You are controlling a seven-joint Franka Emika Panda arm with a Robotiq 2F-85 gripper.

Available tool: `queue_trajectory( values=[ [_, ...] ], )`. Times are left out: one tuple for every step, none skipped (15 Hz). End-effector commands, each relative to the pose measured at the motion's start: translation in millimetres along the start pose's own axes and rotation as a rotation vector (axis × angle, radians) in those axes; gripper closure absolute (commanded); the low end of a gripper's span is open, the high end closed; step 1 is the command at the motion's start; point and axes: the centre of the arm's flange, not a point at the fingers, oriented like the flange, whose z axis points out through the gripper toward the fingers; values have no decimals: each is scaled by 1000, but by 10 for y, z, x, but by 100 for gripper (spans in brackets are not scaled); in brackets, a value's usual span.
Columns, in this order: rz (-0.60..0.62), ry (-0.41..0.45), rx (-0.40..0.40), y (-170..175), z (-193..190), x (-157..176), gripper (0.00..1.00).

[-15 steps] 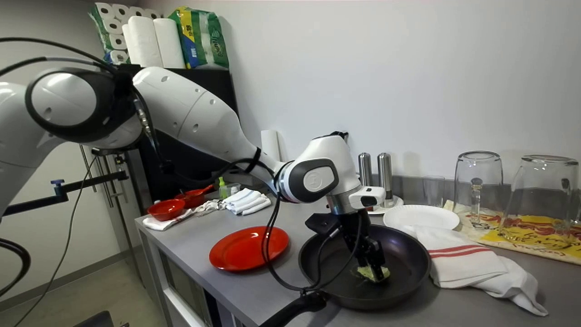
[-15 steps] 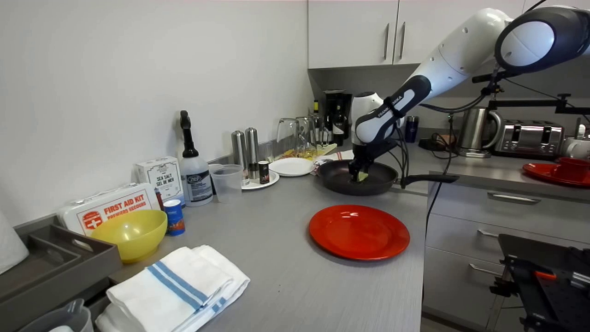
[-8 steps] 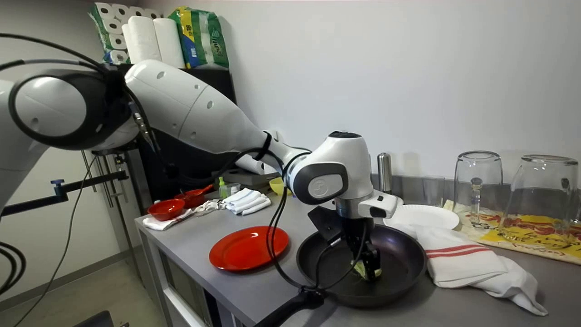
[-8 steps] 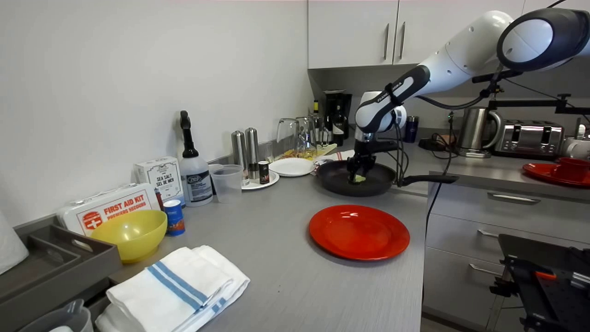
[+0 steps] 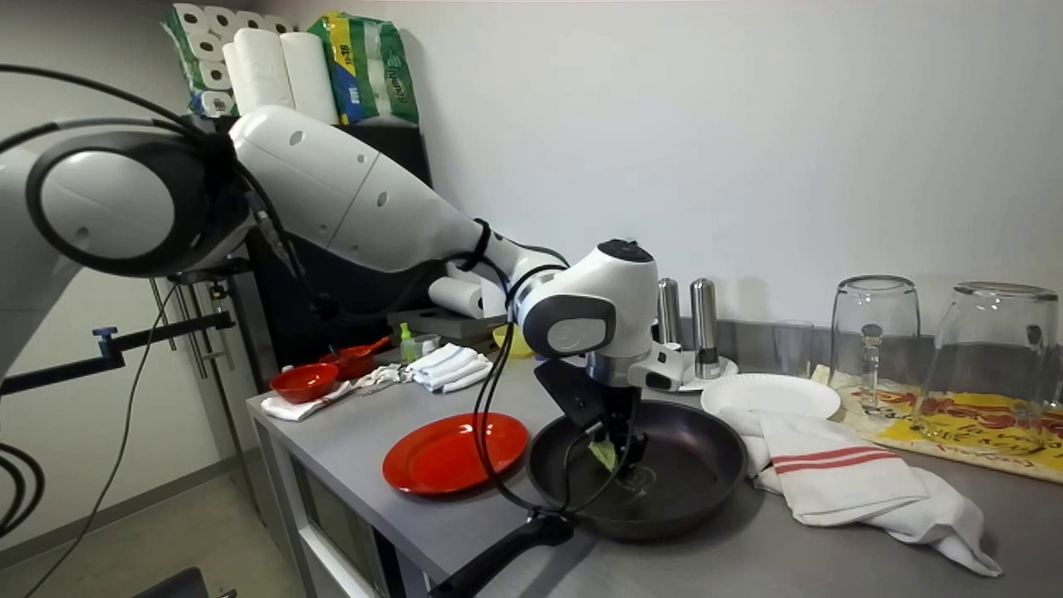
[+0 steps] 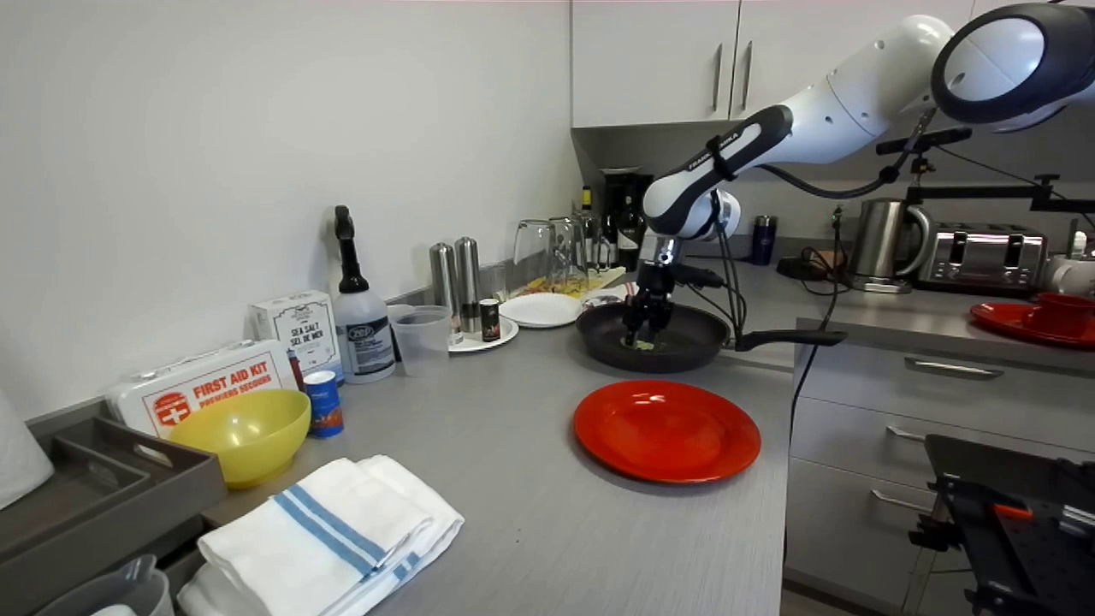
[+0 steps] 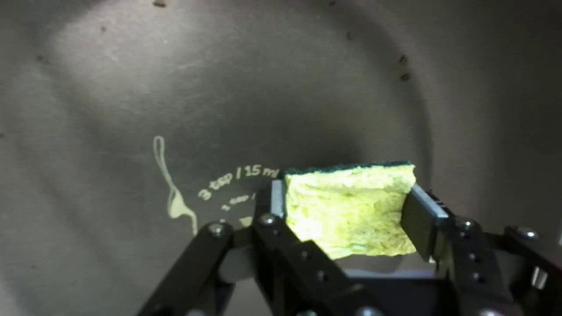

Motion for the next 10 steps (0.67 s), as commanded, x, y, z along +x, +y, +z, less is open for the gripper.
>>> queue_trajectory(
  values=[
    [-103,-115,64,-271,375,-157,61],
    [-113,-125,56,-289,391,-159,61],
    [-110,-119,29,-262,398,-153,61],
    [-106,-111,6,-220,393,-146,61],
    [-98,-96,-27,-144,378,-140,61],
    [-94,-92,-41,-95,365,-139,61],
    [-82,-86,-58,-21,340,-129,61],
    [-70,-80,-73,53,306,-118,61],
    [-55,-73,-87,141,264,-108,61],
    [-38,-64,-101,242,216,-99,61]
  ],
)
